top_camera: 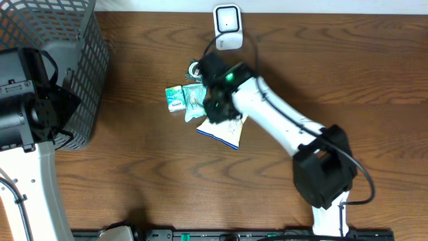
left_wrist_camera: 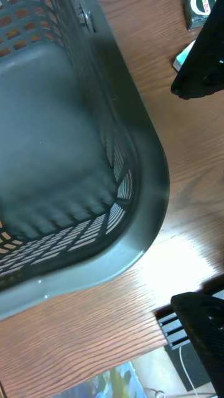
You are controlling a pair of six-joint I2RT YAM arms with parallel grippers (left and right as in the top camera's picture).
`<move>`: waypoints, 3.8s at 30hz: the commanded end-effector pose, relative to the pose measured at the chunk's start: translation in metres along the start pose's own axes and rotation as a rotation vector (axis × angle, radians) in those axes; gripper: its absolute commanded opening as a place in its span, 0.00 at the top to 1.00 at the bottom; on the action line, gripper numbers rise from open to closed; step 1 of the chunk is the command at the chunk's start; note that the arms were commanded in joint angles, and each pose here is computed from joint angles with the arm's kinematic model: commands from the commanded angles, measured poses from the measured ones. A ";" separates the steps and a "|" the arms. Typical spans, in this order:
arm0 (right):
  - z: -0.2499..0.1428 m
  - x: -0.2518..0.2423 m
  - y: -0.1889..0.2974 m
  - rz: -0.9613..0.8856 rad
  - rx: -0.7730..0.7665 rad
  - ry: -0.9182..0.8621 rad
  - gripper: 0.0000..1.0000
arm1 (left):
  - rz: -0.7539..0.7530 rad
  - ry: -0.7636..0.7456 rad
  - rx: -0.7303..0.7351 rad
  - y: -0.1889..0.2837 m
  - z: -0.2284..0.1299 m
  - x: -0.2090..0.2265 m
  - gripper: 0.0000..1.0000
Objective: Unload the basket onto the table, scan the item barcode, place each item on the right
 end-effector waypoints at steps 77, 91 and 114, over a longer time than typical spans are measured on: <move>0.026 -0.091 0.123 1.029 -0.401 -0.141 0.99 | 0.009 0.014 -0.008 0.001 0.000 0.003 0.02; 0.010 -0.077 0.153 1.213 -0.294 -0.101 0.99 | 0.009 0.014 -0.008 0.001 0.000 0.003 0.02; 0.004 -0.092 0.076 0.595 -0.325 -0.267 0.98 | 0.009 0.014 -0.008 0.001 0.000 0.003 0.02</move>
Point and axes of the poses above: each gripper's point midway between its finger pads, its own y axis back along the fingers, its own x axis along the line the jaws close on, z = x × y, the point moved 6 cm from there along y, back along the fingers, and after that the axes turned 9 degrees about -y, right-handed, at the moved point
